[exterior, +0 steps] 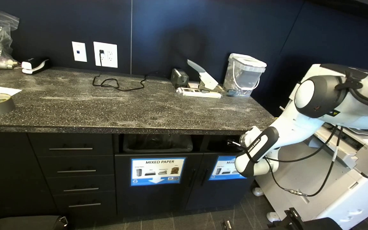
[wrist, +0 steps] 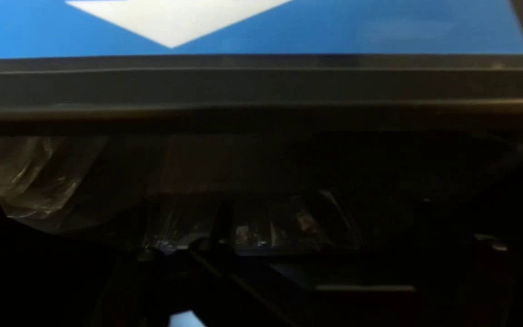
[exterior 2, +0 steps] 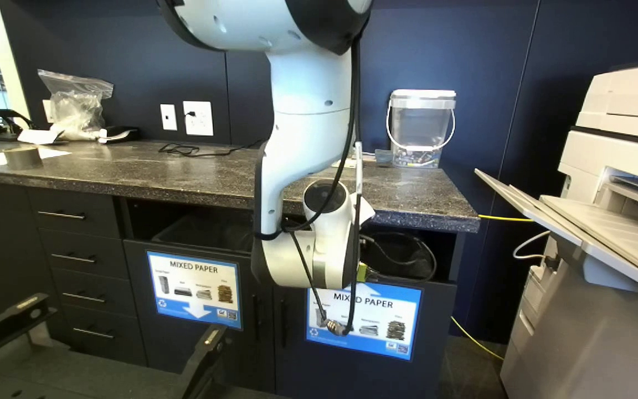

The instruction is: Place the to white papers on the counter inside the waste bin on the right

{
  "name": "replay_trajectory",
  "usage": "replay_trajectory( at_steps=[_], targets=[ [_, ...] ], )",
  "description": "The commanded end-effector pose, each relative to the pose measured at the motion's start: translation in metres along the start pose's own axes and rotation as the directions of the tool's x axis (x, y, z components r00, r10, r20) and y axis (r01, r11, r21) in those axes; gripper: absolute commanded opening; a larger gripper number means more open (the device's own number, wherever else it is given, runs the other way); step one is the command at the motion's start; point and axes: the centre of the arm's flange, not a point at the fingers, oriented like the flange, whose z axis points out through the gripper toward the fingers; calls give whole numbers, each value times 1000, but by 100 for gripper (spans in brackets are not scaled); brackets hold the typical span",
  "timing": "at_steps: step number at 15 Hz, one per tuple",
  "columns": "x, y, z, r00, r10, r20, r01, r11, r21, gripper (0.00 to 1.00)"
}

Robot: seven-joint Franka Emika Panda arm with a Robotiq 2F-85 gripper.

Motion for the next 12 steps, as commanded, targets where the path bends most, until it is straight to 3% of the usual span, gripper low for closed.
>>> replay_trajectory(
  at_steps=[1,5,8,10,12],
  targets=[
    [24,-12,-65,987,-108,119,101,993,66,100],
    [35,-25,-111,944,-196,267,174,979,106,100],
    [42,-24,-151,876,-232,423,202,973,115,100],
    [52,-21,-176,813,-260,522,231,965,120,100],
    [59,-29,-200,766,-275,581,255,960,118,100]
  ],
)
